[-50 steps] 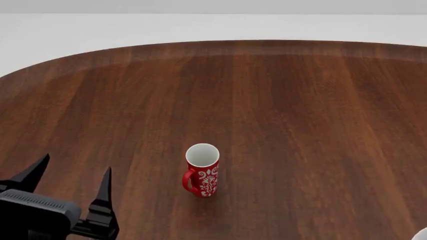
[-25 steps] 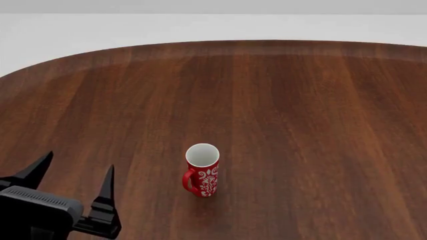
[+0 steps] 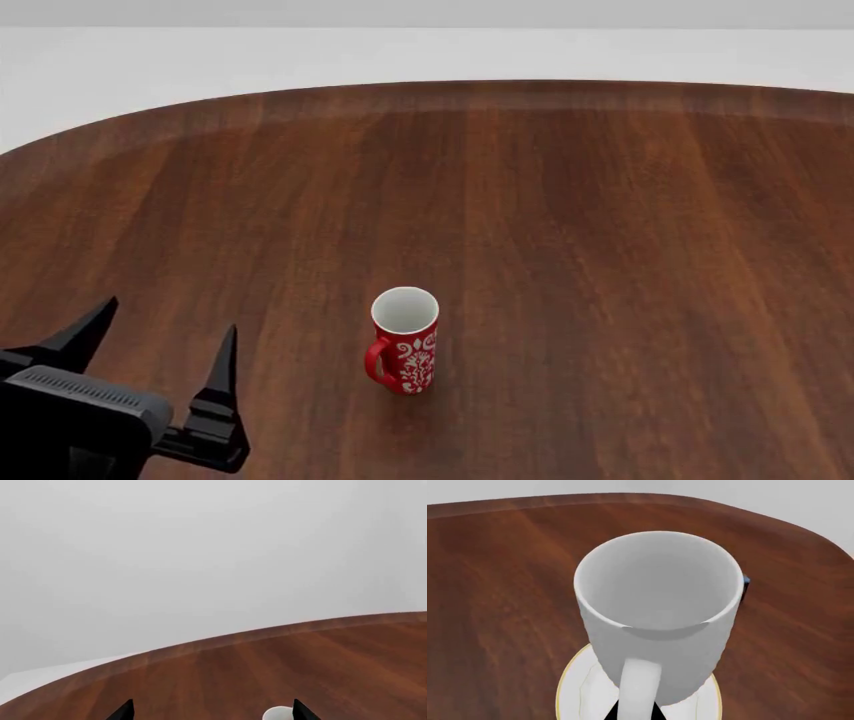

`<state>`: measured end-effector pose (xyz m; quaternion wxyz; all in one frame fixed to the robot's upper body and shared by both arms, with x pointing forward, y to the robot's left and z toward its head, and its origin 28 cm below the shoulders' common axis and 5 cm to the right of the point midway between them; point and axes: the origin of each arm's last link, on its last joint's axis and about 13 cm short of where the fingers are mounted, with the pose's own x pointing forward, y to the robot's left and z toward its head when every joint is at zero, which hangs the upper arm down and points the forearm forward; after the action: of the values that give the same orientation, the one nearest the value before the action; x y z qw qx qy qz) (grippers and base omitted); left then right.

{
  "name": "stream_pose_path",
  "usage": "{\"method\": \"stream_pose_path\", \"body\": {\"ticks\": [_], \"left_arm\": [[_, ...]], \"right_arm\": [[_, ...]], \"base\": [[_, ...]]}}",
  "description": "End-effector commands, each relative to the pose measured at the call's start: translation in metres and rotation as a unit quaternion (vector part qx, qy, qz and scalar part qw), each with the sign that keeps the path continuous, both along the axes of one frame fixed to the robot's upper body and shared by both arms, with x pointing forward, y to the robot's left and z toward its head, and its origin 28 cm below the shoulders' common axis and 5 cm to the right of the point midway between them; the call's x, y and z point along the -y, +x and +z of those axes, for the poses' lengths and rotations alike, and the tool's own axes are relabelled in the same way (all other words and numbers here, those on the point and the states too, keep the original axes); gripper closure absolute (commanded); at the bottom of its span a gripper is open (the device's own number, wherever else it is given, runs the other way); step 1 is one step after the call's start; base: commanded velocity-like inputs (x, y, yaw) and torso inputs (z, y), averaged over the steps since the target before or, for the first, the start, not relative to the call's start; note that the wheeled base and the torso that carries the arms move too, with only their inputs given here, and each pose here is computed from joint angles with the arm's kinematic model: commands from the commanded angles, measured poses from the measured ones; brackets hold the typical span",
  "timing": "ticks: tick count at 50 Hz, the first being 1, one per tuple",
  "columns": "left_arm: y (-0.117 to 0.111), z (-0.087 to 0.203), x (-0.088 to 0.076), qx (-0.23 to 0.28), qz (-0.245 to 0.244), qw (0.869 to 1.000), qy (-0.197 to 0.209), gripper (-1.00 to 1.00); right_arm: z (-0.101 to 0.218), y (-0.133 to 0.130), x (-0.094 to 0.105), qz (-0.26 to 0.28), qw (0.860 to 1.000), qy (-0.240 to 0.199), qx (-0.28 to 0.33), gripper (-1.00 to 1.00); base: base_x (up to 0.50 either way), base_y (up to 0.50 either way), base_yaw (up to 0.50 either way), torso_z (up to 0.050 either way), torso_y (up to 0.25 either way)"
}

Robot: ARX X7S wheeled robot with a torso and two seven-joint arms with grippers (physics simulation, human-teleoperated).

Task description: Put the white mug on the plate.

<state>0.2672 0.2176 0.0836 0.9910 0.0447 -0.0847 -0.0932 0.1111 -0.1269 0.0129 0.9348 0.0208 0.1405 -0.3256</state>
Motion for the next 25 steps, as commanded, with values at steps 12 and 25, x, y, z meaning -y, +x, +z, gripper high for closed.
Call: {"method": "stream_pose_path", "body": {"ticks": [12, 25], "left_arm": [[-0.001, -0.001, 0.000, 0.000, -0.001, 1.000, 0.000, -1.00], [-0.003, 0.000, -0.001, -0.001, 0.001, 1.000, 0.002, -1.00]], "right_arm": [[-0.011, 0.004, -0.001, 0.008, 1.000, 0.007, -0.009, 1.00], [-0.019, 0.007, 0.000, 0.016, 1.000, 0.013, -0.017, 1.00]], "base": [[0.00, 0.00, 0.00, 0.000, 0.000], [0.00, 0.00, 0.00, 0.000, 0.000]]}}
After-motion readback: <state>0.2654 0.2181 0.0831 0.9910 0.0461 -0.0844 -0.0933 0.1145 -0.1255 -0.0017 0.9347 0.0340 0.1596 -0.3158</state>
